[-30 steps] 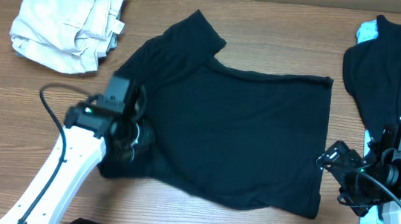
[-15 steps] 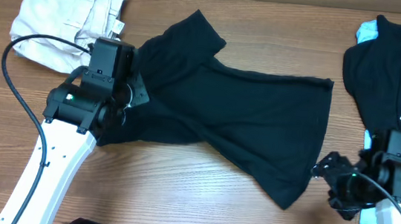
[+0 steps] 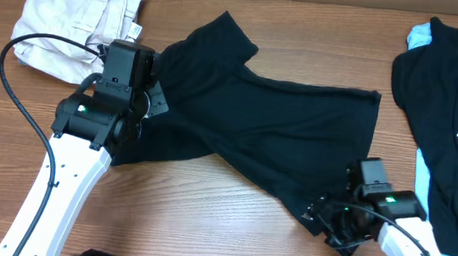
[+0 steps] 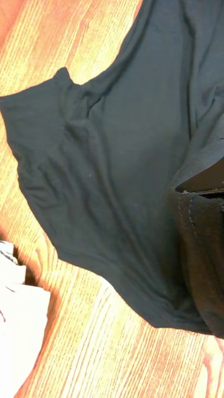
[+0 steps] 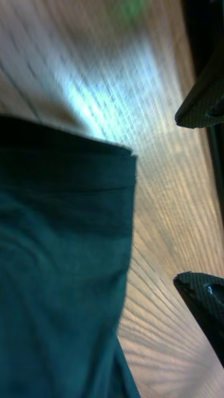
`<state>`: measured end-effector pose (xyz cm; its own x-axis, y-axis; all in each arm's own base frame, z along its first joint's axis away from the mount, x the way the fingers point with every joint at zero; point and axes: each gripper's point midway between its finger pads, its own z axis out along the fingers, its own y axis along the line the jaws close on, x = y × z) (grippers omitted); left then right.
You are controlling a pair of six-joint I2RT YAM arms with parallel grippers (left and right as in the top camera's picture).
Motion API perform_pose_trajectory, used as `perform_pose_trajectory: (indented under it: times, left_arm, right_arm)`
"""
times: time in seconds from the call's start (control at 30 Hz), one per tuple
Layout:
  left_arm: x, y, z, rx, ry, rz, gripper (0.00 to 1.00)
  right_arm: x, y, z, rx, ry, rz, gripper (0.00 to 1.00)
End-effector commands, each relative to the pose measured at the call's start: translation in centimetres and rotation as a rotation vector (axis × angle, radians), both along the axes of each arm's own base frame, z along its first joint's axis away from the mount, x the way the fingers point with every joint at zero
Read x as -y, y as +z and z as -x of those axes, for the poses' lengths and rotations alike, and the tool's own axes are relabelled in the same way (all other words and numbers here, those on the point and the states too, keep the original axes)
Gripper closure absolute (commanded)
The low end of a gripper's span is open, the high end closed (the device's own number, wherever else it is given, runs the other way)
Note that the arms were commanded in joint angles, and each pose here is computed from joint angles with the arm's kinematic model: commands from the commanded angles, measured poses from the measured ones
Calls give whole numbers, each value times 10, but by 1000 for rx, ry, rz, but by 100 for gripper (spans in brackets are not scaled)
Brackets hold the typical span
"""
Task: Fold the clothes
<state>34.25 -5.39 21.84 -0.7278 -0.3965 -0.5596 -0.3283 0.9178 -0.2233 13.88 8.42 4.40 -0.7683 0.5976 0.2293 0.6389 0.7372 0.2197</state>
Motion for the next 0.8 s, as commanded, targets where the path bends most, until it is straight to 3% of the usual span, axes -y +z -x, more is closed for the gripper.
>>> perform_pose_trajectory:
  times: [0.0, 0.13, 0.37, 0.47, 0.6, 0.77]
  left_arm:
    - [-2, 6, -4, 14, -3, -32, 96]
    - [-3, 5, -3, 9, -9, -38, 96]
    - [-3, 4, -4, 5, -18, -46, 96]
    - [-3, 3, -4, 4, -18, -47, 96]
    - [-3, 3, -4, 5, -18, -46, 96]
    - [-3, 3, -4, 5, -18, -46, 96]
  right_arm:
    - [9, -18, 6, -58, -74, 94, 23]
    - [17, -33, 8, -101, -72, 156, 23]
    - [12, -49, 1, -114, -60, 139, 37]
    - [12, -49, 1, -114, -60, 138, 47]
    - [12, -49, 1, -114, -60, 138, 71]
    - [10, -45, -7, -87, -35, 131, 84]
